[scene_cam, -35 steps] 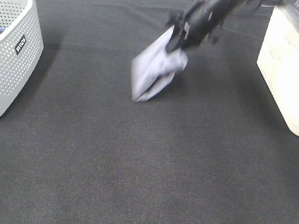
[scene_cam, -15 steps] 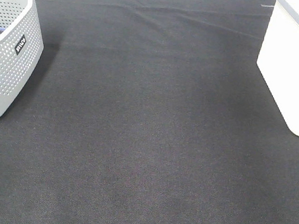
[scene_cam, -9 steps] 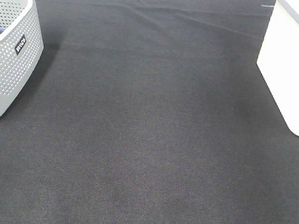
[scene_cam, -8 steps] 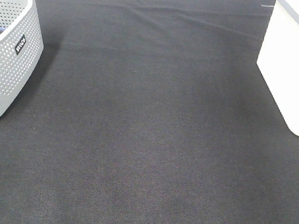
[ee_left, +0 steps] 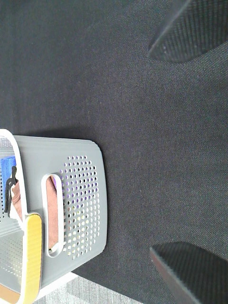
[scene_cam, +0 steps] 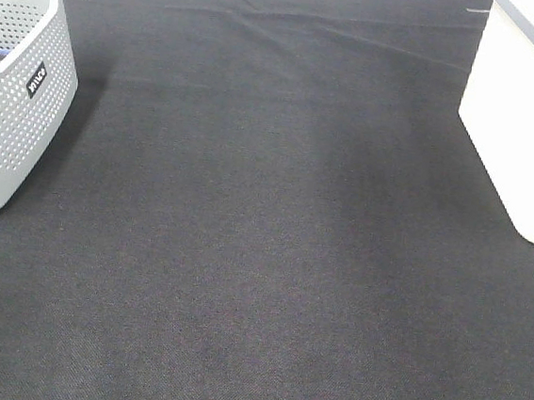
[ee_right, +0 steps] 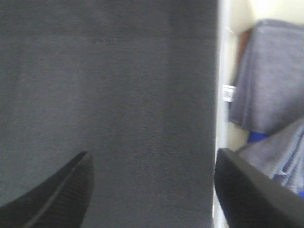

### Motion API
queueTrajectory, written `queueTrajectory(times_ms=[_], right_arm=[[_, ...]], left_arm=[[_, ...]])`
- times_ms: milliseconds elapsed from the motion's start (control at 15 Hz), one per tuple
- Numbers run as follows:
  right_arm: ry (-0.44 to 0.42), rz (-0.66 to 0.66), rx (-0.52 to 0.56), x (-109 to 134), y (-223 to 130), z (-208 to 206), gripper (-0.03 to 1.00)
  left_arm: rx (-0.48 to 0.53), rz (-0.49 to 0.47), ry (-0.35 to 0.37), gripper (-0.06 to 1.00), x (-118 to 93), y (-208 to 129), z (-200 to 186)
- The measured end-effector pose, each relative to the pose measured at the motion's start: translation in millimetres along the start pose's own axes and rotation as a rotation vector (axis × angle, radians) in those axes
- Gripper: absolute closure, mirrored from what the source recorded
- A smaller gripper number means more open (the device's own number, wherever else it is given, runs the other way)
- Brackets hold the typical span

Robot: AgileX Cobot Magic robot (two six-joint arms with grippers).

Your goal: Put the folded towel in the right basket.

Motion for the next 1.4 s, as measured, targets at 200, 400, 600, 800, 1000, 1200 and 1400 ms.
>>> queueTrajectory(times_ms=[200, 400, 600, 800, 1000, 1200, 1400], right_arm=[[-0.004, -0.003, -0.024, 20, 0, -18, 0.29], [-0.023, 0.004, -0.009, 29, -26, -50, 0.29], [-0.096, -0.006, 0.110, 24, -102, -76, 0.29], [-0.108, 0.000, 0.205, 28, -188, -94, 0.29], [-0.105, 0.013, 0.291, 32, -283, -100, 0.29], [-0.121, -0.005, 0.194, 34, -354, -111, 0.29], [-0.142, -0.039, -0.077, 37, -362, -130, 0.29]], left_arm=[[0.000, 0.000, 0.000, -0.03, 0, 0, 0], [0.000, 0.000, 0.000, -0.03, 0, 0, 0], [0.000, 0.000, 0.000, -0.03, 0, 0, 0], [0.000, 0.000, 0.000, -0.03, 0, 0, 0], [0.000, 0.000, 0.000, -0.03, 0, 0, 0], [0.000, 0.000, 0.000, -0.03, 0, 0, 0], [0.000, 0.000, 0.000, -0.03, 0, 0, 0]])
Point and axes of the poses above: a point on each arm's last joint axis where the gripper is mounted, z pointing out along that axis toward the gripper, x along the wrist's bending axis when the last joint is at zero, y = z × x, the point moved 7 cm from there along z, pointing out along that axis toward the gripper, and after that the axes turned 2 degrees about -z, right-handed, at the moved point
